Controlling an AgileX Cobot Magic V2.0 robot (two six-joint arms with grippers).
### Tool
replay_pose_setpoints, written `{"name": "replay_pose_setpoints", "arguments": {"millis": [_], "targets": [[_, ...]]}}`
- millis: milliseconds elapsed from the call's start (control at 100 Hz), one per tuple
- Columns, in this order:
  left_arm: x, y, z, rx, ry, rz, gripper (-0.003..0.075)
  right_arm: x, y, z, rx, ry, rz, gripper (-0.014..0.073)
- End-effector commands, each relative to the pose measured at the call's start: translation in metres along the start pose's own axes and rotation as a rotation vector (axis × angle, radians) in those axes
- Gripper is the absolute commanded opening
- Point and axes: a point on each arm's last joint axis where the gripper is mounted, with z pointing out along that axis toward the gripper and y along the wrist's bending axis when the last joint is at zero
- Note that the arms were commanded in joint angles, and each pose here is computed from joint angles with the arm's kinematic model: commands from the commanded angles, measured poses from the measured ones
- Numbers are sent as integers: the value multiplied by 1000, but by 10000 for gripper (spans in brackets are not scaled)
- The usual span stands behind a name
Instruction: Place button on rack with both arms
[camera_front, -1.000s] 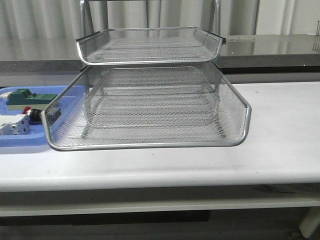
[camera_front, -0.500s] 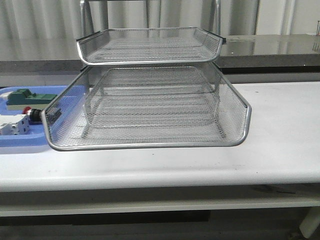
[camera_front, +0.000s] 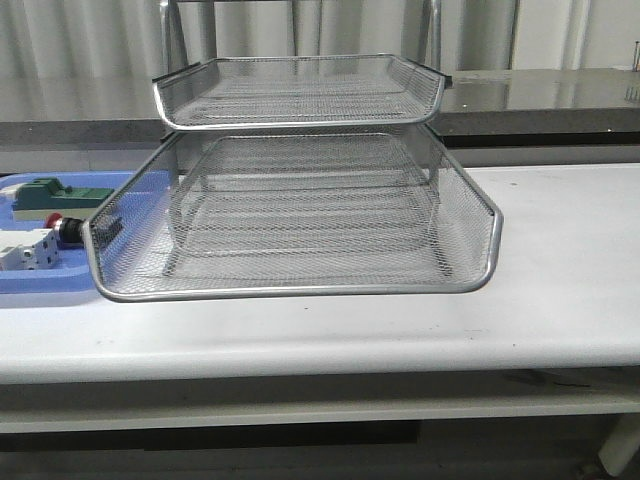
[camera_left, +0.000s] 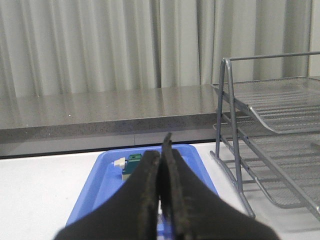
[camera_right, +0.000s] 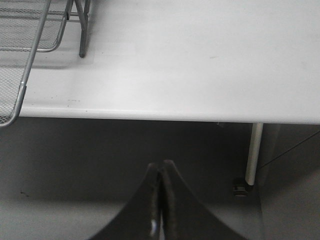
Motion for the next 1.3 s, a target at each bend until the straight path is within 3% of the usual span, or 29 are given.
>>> {"name": "replay_pose_setpoints", "arguments": {"millis": [0,150,400,570,760,980,1290], "targets": [[-4,0,-3,3,-131,-11,-20,-12,-1,-7,12,-88,-7,-66],[-18,0,-3,-1,-110,-47,-20,-12,-1,-7,12,-88,-7,-66],[-64,-1,12,-3,76,-119,-20,-12,-1,-7,12,-88,-7,-66],[-102,-3,48,-9,295,-114,-20,-12,-1,-7,12,-88,-7,-66],[-125,0,104,-32,469,-29,-20,-12,-1,-7,12,-88,-7,-66],[-126,1,170,-41,623,-15,-20,-12,-1,-7,12,-88,-7,-66],[-98,5,240,-55,784,46,-20,-12,-1,-7,12,-88,-7,-66]]}}
